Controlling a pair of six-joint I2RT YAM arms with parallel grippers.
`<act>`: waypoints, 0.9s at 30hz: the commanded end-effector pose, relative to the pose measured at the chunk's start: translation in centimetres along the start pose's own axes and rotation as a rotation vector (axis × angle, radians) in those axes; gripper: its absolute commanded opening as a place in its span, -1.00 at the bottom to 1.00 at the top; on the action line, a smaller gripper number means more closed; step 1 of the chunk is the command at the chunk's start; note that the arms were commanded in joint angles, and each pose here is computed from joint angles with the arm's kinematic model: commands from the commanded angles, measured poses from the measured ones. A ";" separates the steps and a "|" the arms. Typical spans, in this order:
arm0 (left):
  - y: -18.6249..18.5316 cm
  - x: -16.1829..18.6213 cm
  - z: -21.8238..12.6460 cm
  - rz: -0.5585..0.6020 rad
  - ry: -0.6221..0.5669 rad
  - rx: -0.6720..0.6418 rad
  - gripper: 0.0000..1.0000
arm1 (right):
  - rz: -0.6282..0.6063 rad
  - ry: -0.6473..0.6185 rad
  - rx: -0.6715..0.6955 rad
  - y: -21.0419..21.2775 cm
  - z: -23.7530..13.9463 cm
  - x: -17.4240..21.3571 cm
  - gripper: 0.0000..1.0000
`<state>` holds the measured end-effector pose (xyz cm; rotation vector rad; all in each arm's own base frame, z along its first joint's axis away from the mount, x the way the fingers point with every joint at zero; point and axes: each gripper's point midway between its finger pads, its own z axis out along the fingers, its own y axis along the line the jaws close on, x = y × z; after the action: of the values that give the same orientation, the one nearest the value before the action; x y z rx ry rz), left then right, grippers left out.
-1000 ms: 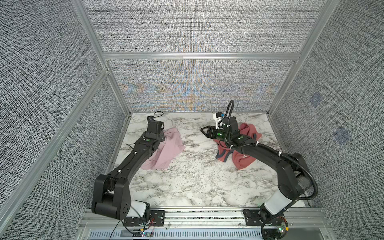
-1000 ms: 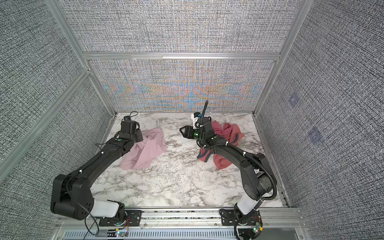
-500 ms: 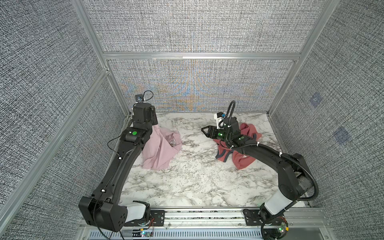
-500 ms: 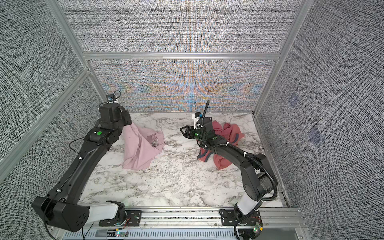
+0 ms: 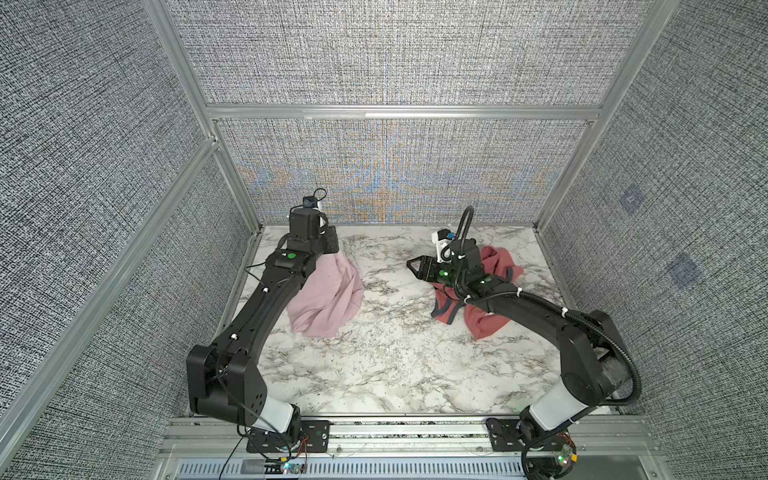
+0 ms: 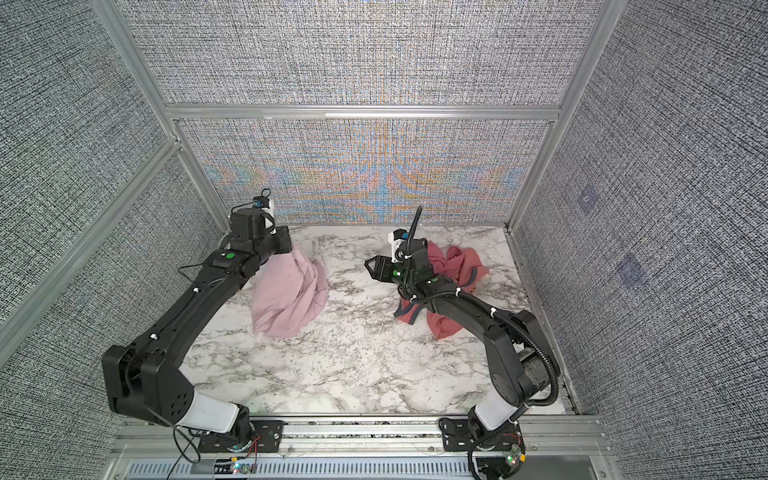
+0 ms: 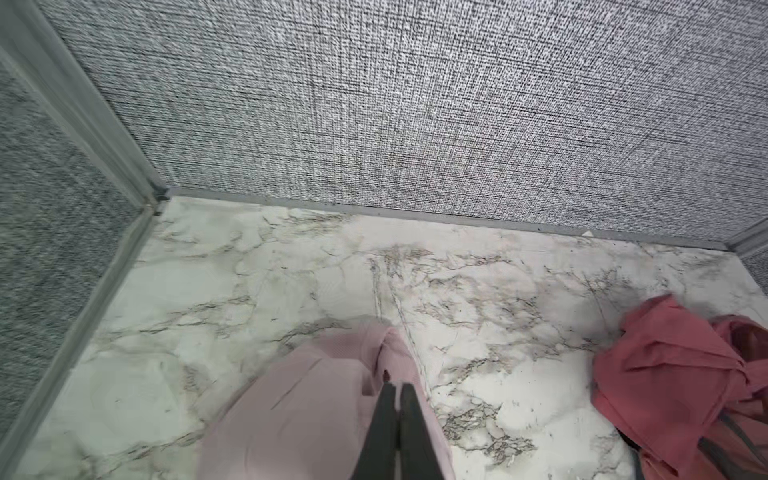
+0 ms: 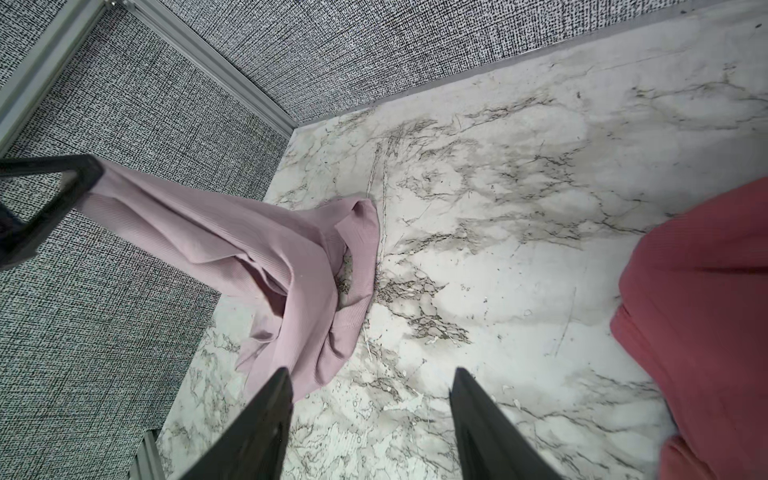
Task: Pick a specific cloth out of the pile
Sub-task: 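Grasp the lavender shirt with the left gripper and drag it nearer the robot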
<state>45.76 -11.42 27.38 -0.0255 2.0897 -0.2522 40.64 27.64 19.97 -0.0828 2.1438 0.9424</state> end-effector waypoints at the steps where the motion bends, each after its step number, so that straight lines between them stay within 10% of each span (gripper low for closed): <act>1: -1.3 -0.5 1.9 -0.038 -0.045 0.076 -1.00 | 0.005 -0.020 0.013 -0.2 -0.3 -0.3 0.25; 10: 1.1 7.8 7.8 -0.129 0.130 -0.005 -1.00 | 0.014 -0.012 0.038 -1.2 -0.7 0.1 0.25; 13: 2.3 9.5 8.0 -0.136 0.221 -0.076 -0.39 | 0.016 -0.007 0.044 -1.4 -0.8 0.2 0.25; 19: 5.2 10.2 3.0 -0.125 0.227 -0.206 0.11 | 0.005 -0.006 0.033 -1.3 -1.3 0.4 0.25; 27: 8.1 18.5 -4.8 -0.301 0.351 -0.318 0.14 | 0.032 0.008 -0.001 -1.5 -0.2 1.2 0.25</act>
<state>36.31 -6.10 14.63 -0.3801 2.3857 -0.1304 39.95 26.10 17.79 -0.0464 2.1875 0.9163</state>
